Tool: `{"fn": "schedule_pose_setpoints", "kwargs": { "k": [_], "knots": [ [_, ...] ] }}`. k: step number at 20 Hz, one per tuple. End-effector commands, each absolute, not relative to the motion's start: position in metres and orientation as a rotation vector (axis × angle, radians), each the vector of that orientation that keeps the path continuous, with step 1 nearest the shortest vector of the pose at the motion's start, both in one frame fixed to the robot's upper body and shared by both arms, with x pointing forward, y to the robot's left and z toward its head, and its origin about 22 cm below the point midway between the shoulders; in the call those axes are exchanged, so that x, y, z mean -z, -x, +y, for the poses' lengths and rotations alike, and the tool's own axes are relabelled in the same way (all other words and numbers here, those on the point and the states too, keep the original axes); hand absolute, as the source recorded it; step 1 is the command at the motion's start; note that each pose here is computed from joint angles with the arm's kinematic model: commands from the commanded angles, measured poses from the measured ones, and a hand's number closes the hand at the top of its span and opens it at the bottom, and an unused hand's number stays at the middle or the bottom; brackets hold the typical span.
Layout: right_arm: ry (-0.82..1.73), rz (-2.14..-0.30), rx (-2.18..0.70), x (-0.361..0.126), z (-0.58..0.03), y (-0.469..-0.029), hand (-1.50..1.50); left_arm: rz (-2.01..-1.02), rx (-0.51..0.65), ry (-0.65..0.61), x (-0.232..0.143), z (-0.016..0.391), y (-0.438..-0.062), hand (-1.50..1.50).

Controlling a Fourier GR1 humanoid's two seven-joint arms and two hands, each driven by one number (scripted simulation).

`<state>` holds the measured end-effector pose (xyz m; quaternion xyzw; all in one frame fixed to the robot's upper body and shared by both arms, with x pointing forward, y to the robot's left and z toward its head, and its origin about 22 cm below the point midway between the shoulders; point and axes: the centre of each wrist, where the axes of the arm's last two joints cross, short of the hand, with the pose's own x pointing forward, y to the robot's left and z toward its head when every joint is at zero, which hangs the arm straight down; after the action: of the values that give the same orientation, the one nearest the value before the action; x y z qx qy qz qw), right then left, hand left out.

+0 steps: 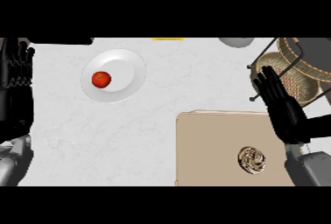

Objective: Pick the cupcake from the tray and place it in the tiered basket

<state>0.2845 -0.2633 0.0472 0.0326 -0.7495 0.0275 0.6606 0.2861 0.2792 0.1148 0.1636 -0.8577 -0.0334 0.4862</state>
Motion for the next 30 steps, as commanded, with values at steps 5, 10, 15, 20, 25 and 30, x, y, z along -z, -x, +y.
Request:
{"fn": "schedule_pose_setpoints", "kwargs": {
  "k": [5,10,15,20,25,30],
  "knots": [
    [0.272,-1.684,0.282,-0.031,-0.298,-0.245,1.5,-1.673,0.161,-0.547,-0.055,0.327,-0.268,0.0],
    [0.85,-1.236,0.567,0.04,-0.355,-0.181,-1.5,-1.553,0.13,-0.536,-0.038,0.33,-0.257,0.0],
    [0.952,-1.233,0.598,0.022,-0.317,-0.119,-1.5,-1.508,0.184,-0.495,-0.025,0.323,-0.251,0.0],
    [0.883,-1.108,0.292,-0.009,-0.319,-0.082,-1.5,-1.533,0.224,-0.458,-0.031,0.305,-0.261,0.0],
    [0.816,-0.941,0.054,-0.042,-0.322,-0.071,-1.5,-1.55,0.249,-0.435,-0.034,0.301,-0.265,0.0],
    [0.828,-0.849,-0.014,-0.1,-0.321,-0.101,-1.5,-1.558,0.265,-0.43,-0.03,0.289,-0.269,0.0]
  ]
}}
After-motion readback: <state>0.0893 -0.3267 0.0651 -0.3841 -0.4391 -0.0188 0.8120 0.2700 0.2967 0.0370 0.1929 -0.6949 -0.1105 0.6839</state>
